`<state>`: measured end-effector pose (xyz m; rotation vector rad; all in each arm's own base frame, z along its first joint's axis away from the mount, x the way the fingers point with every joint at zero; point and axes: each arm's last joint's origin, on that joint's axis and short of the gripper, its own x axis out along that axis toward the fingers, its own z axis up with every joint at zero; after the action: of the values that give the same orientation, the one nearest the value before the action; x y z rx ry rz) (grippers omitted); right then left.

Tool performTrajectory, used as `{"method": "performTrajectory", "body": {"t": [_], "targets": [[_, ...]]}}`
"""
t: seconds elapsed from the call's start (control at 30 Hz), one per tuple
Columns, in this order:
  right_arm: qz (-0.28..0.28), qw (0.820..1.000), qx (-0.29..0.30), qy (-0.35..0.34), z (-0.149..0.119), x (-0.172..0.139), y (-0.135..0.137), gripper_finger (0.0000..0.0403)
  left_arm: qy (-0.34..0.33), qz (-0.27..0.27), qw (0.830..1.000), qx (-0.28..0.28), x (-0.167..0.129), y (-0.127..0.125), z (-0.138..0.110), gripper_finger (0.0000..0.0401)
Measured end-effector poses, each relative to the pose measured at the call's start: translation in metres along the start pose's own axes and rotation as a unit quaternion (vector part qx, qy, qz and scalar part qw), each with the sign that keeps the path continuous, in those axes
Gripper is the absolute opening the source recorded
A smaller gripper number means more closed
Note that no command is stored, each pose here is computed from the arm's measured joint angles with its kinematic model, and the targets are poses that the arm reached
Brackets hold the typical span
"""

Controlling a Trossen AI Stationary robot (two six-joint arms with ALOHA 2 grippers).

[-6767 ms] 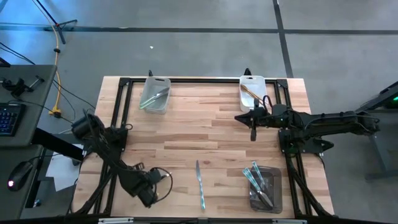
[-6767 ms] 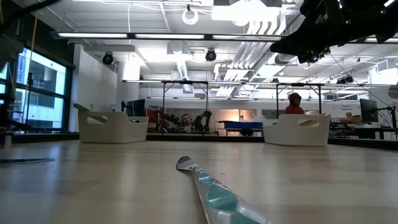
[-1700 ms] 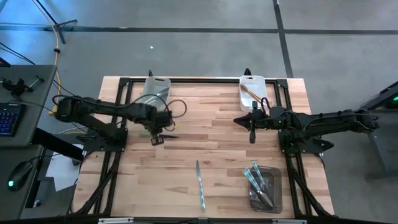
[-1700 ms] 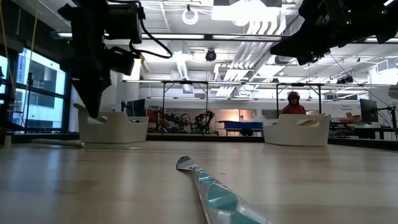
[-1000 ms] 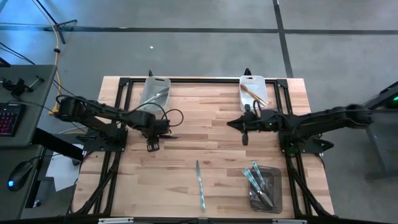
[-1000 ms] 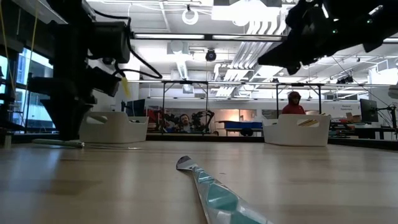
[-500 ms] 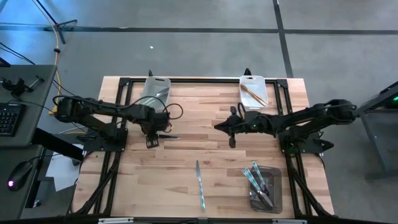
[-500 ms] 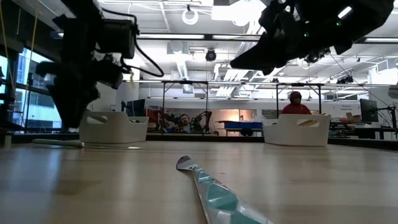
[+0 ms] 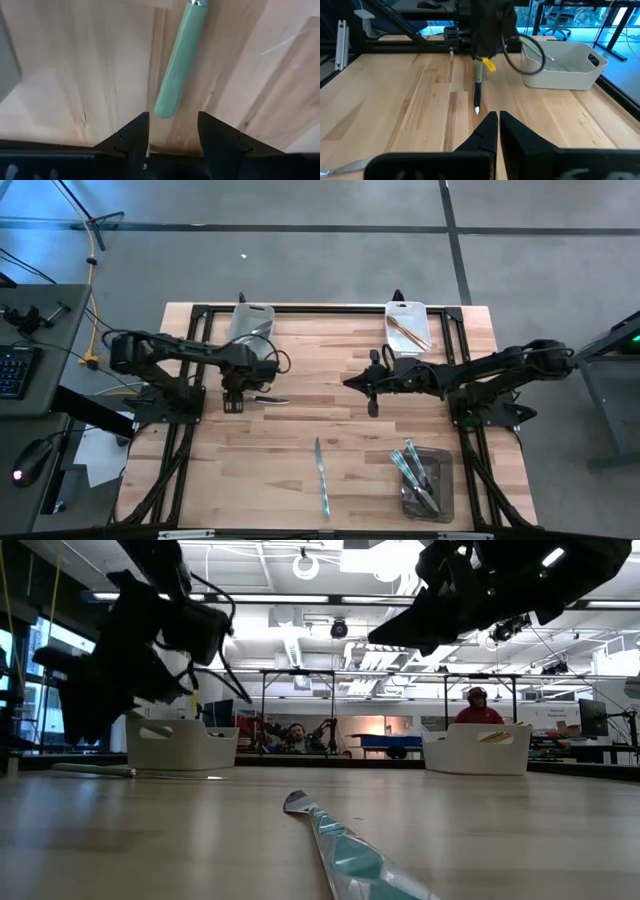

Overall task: Sort silverware by color (type)
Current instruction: Put the green knife into the gray bin

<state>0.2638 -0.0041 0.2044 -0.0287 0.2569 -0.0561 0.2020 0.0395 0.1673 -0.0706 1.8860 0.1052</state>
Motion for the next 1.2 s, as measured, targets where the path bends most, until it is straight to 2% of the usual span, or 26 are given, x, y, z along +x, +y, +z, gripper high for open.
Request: {"method": "performTrajectory", "body": {"t": [0.3, 0.57, 0.67, 0.87, 1.2], "targets": [[0.000, 1.000, -0.002, 0.004, -0.001, 0.000, 0.000, 0.0002, 0.075, 0.013, 0.997, 0.026, 0.036, 0.002, 0.026, 0.0159], [0.001, 1.000, -0.002, 0.007, -0.001, 0.000, 0.000, 0.0002, 0.088, 0.016, 0.995, 0.035, 0.048, 0.002, 0.035, 0.0156], [0.000, 1.000, -0.002, 0.007, -0.001, 0.000, 0.000, 0.0002, 0.088, 0.024, 0.995, 0.038, 0.048, 0.002, 0.036, 0.0136], [0.000, 1.000, -0.002, 0.007, -0.001, 0.000, 0.000, 0.0002, 0.090, 0.032, 0.993, 0.063, 0.048, -0.001, 0.036, 0.0057], [0.000, 1.000, -0.002, 0.007, -0.001, 0.000, 0.000, 0.0002, 0.083, 0.057, 0.991, 0.087, 0.035, -0.006, 0.041, 0.0056]]}}
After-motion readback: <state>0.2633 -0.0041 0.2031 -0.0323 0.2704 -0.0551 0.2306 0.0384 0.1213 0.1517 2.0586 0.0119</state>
